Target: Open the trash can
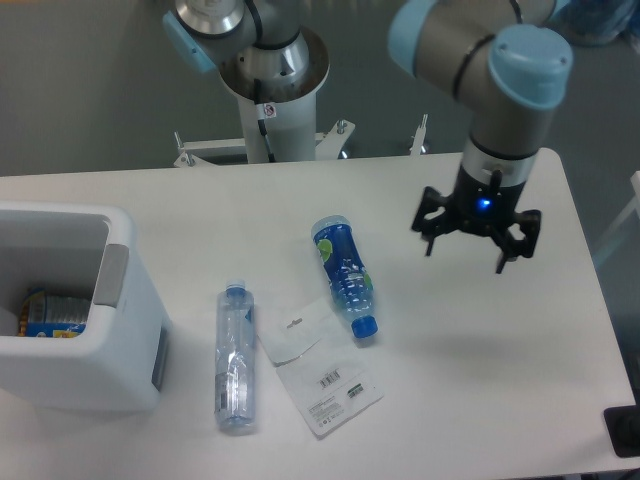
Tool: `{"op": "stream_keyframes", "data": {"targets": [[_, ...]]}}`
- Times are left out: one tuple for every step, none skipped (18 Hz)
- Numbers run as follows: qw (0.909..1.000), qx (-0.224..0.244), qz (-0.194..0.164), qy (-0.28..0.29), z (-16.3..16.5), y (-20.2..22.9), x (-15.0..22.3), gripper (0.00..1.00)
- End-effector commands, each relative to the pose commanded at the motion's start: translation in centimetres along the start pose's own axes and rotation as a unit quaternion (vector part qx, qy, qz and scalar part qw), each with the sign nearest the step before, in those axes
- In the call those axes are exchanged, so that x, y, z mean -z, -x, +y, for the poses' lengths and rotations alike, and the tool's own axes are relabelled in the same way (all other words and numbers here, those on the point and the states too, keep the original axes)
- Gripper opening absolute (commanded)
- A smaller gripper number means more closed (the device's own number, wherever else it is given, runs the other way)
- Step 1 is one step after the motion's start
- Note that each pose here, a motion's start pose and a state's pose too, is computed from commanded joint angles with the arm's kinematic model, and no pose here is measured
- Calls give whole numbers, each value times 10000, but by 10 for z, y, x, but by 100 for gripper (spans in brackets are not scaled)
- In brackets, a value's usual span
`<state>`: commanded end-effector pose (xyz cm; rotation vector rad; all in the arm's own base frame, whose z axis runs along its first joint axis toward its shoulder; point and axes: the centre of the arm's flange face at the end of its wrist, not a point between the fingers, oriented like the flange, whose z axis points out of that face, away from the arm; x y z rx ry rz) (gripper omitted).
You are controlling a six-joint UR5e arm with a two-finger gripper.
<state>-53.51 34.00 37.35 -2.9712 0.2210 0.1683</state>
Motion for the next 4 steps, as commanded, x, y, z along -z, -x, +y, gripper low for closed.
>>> {"op": "stream_keyframes", "data": {"targets": [[9999,-126,-27,5,2,1,-1,100],[9999,-141,-14,10,4,1,-2,100],[9999,-137,22,18,6,0,-7,100],[9999,-133,52,29,6,-2,-10,100]]}}
